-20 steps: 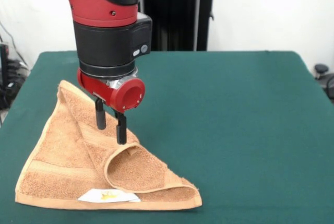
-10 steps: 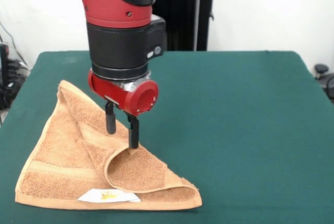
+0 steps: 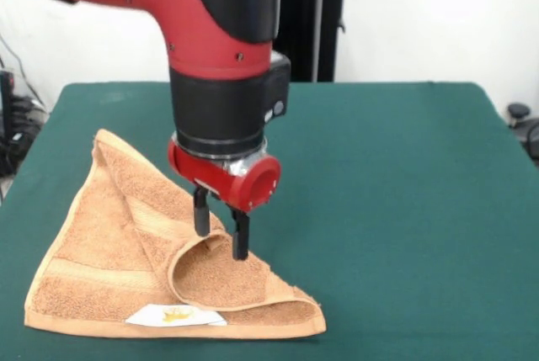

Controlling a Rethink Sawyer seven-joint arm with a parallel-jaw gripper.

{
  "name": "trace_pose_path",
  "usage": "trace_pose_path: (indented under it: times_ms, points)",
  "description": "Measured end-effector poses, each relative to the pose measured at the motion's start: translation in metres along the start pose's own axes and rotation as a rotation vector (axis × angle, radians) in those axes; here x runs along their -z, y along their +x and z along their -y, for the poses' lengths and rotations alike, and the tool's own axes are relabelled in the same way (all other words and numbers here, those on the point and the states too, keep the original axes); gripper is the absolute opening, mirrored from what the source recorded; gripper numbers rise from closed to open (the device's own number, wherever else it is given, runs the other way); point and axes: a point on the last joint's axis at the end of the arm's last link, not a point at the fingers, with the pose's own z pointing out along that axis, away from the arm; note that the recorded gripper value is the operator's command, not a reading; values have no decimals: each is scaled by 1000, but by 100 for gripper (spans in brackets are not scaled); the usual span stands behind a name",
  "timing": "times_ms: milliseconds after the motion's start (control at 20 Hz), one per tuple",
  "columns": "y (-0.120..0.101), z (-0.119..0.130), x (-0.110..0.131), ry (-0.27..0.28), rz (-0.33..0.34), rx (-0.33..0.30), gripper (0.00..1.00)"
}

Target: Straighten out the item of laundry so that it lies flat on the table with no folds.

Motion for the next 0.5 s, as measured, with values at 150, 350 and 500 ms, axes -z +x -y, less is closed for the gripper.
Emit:
trace_pose_path:
  times_ms: [150, 350, 500]
  points:
    - [8, 8, -22, 15, -28, -5, 100]
    - [17, 20, -45, 33, -62, -14, 100]
    - [21, 26, -55, 41, -77, -19, 100]
